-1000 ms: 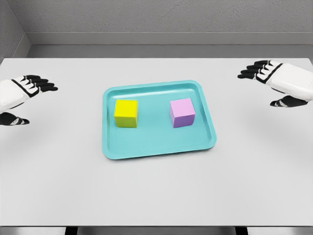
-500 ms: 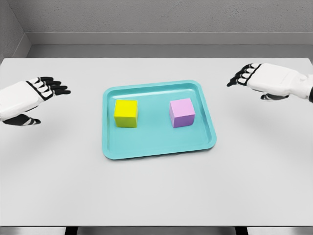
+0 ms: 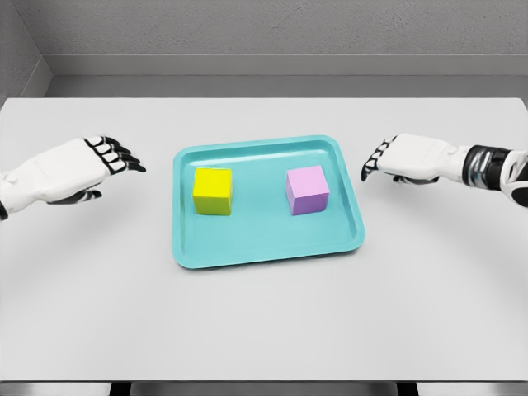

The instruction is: Push two cubes

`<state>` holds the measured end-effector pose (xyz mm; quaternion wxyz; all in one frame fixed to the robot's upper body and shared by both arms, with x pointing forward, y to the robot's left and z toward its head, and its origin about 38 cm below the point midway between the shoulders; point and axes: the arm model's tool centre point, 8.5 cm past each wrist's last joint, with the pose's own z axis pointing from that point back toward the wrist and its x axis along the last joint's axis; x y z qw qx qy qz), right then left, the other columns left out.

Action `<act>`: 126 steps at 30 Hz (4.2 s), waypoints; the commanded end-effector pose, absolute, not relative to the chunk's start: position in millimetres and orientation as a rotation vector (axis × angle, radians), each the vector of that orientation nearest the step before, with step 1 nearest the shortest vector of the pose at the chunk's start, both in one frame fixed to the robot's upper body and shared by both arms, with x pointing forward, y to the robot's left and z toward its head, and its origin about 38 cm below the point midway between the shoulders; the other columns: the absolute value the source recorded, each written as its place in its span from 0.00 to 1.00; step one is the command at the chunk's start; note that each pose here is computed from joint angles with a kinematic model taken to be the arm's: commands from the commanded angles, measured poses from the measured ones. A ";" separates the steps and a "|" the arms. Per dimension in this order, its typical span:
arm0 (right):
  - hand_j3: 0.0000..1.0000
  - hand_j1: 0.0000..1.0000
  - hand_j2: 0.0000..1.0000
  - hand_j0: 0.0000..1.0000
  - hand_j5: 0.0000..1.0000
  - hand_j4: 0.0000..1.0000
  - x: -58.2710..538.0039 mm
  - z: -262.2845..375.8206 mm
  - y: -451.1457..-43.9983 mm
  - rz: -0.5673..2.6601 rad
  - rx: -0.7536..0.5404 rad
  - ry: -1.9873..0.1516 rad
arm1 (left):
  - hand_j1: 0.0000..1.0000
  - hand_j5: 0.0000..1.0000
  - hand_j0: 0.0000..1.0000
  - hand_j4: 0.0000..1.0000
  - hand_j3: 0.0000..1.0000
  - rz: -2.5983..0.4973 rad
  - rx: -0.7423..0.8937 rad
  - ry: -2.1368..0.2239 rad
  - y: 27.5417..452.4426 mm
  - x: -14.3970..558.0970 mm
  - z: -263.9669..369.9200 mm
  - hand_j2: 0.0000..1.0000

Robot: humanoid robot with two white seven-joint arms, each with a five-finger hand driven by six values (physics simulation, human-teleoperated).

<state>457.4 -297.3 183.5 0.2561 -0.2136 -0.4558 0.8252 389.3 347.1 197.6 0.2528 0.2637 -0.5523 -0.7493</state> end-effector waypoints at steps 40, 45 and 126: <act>0.60 0.60 0.60 0.60 0.60 0.60 445.5 174.3 -237.5 2.355 -0.490 -1.321 | 0.68 0.68 0.68 0.68 0.68 -2.103 0.570 -1.515 291.7 414.7 166.4 0.68; 0.60 0.60 0.60 0.60 0.60 0.60 447.2 177.4 -236.9 2.355 -0.498 -1.325 | 0.68 0.68 0.68 0.68 0.68 -2.100 0.567 -1.536 284.8 416.5 168.6 0.68; 0.57 0.57 0.57 0.57 0.57 0.57 448.4 161.8 -222.4 2.192 -0.377 -1.502 | 0.69 0.69 0.69 0.69 0.69 -2.186 0.355 -1.645 187.1 398.0 158.5 0.69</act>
